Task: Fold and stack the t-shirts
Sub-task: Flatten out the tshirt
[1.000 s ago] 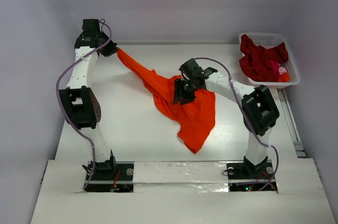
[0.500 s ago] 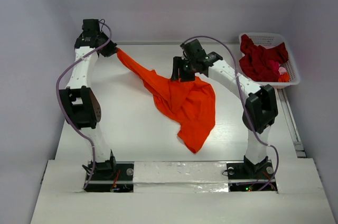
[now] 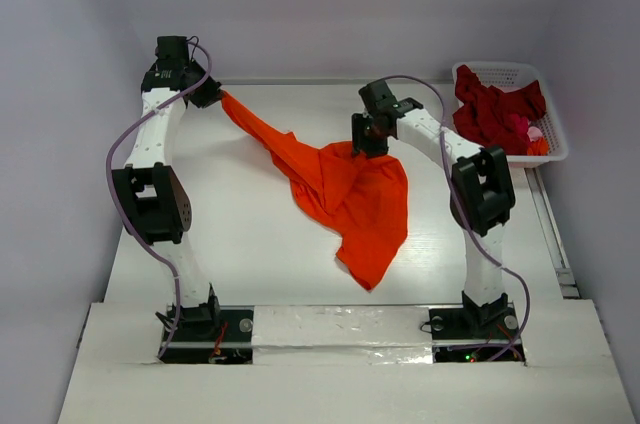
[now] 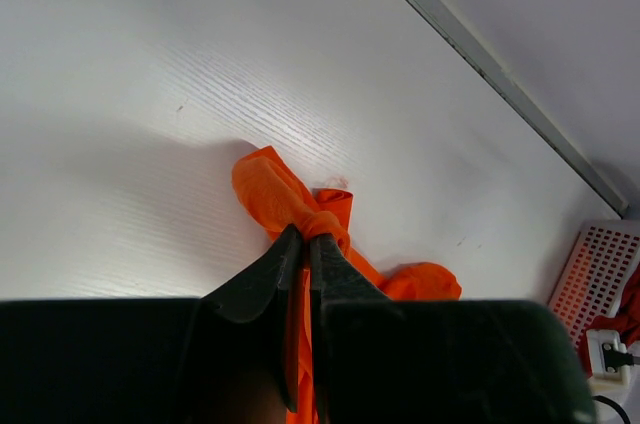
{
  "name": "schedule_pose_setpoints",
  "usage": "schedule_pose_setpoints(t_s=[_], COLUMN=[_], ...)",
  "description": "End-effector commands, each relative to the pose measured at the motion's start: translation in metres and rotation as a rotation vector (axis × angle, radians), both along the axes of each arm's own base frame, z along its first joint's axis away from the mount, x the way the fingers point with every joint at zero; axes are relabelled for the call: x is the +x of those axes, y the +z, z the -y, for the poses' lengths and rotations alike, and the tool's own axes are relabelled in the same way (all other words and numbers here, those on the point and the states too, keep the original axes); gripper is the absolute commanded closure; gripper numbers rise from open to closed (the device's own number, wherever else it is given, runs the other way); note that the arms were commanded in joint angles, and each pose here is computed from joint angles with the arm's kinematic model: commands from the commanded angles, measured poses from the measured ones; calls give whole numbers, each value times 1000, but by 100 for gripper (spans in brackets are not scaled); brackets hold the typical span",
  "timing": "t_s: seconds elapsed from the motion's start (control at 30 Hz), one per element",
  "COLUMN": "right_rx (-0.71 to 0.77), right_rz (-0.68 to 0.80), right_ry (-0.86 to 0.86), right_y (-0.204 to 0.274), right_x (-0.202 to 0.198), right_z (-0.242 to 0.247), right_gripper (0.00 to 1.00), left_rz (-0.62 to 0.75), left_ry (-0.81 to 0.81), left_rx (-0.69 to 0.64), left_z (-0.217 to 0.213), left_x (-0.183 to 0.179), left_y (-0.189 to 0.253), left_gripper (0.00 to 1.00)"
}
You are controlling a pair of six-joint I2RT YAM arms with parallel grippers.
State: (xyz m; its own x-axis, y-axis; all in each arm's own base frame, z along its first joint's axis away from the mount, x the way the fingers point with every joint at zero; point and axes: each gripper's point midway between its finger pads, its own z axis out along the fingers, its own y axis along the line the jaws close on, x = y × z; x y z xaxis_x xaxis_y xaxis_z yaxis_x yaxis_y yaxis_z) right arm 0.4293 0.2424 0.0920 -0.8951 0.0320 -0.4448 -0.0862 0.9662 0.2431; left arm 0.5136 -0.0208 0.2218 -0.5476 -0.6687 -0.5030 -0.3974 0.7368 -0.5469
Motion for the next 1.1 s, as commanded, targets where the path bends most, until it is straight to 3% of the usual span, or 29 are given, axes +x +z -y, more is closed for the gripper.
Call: schedule_pose_setpoints(t_s=[0.0, 0.6, 0.7, 0.9, 1.07], right_rx=[16, 81, 95, 112, 102], right_rz=[48, 26, 34, 85, 56], right_ry=[25, 46, 47, 53, 67], right_y=[15, 17, 20, 43, 30], right_x=[8, -8, -9, -6, -8], right_z=[-9, -15, -16, -21, -26], right_gripper=[50, 52, 49, 33, 36], left_rz=[49, 52, 51, 55, 59], left_ry=[-3, -6, -7, -10, -15], left_rx=[12, 5, 7, 10, 4], left_z=[-3, -2, -2, -2, -1], left_x=[4, 5, 5, 6, 6], left_y=[16, 15, 14, 14, 16], left_gripper=[100, 100, 100, 100, 100])
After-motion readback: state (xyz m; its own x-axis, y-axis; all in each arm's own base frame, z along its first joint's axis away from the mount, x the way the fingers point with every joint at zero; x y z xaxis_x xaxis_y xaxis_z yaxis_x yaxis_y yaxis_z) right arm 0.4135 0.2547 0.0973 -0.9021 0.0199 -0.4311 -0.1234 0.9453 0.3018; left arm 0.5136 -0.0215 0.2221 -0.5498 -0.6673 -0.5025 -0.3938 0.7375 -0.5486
